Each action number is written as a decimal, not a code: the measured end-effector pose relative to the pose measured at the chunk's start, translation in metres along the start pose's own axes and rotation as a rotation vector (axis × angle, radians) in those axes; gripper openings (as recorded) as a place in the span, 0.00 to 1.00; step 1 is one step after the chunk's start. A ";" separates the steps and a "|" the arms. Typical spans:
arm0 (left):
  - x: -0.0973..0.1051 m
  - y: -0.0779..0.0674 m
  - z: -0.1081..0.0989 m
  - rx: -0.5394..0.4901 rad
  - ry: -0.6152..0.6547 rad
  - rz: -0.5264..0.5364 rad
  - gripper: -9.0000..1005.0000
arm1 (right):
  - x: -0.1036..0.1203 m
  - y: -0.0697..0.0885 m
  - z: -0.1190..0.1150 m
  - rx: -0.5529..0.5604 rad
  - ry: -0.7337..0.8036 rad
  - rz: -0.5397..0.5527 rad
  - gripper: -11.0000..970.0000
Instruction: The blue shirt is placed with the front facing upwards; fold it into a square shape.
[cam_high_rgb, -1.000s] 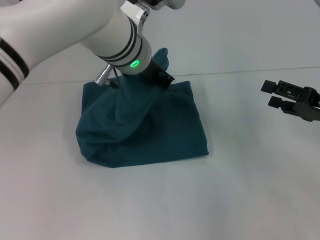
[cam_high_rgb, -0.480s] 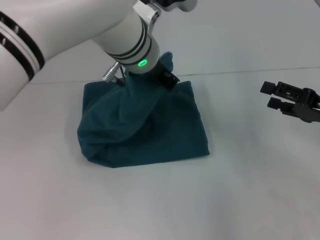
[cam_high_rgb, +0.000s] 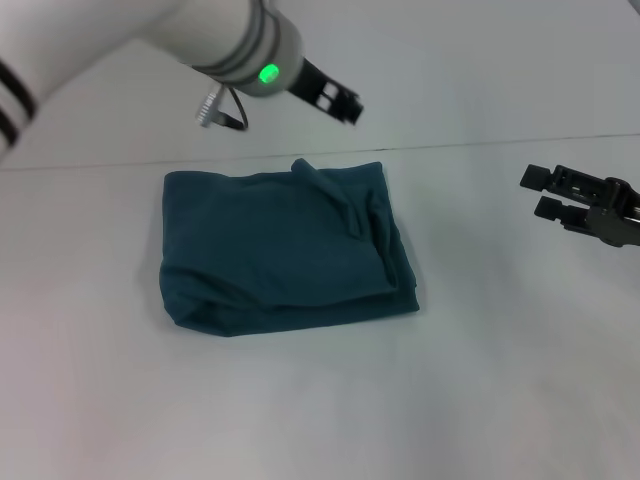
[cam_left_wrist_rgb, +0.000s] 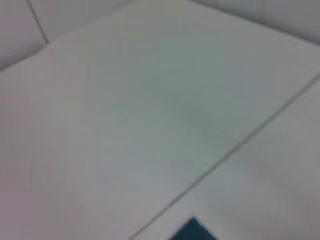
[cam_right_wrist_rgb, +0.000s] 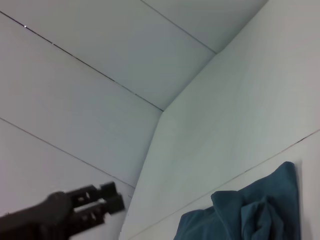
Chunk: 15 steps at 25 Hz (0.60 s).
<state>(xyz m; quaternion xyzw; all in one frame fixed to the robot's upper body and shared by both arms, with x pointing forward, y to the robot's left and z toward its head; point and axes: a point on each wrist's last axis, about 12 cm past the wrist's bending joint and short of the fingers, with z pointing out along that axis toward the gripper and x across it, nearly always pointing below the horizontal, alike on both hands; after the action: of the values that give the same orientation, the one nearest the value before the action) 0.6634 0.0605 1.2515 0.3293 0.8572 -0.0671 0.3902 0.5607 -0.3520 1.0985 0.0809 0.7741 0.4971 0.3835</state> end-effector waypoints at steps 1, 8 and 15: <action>0.001 0.004 -0.003 0.002 -0.013 -0.027 0.43 | 0.000 0.000 0.000 0.001 0.000 0.000 0.91; 0.034 0.059 -0.024 0.044 -0.100 -0.359 0.66 | -0.001 0.000 0.001 0.009 0.006 -0.006 0.91; 0.099 0.106 -0.039 0.156 -0.180 -0.721 0.70 | -0.004 -0.001 -0.002 0.017 0.010 -0.009 0.91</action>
<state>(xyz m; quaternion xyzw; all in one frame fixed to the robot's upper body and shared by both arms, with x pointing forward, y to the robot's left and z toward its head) 0.6562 0.2079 1.2227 0.0282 0.8726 -0.2939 0.3890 0.5624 -0.3553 1.0998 0.0782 0.7806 0.4892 0.3811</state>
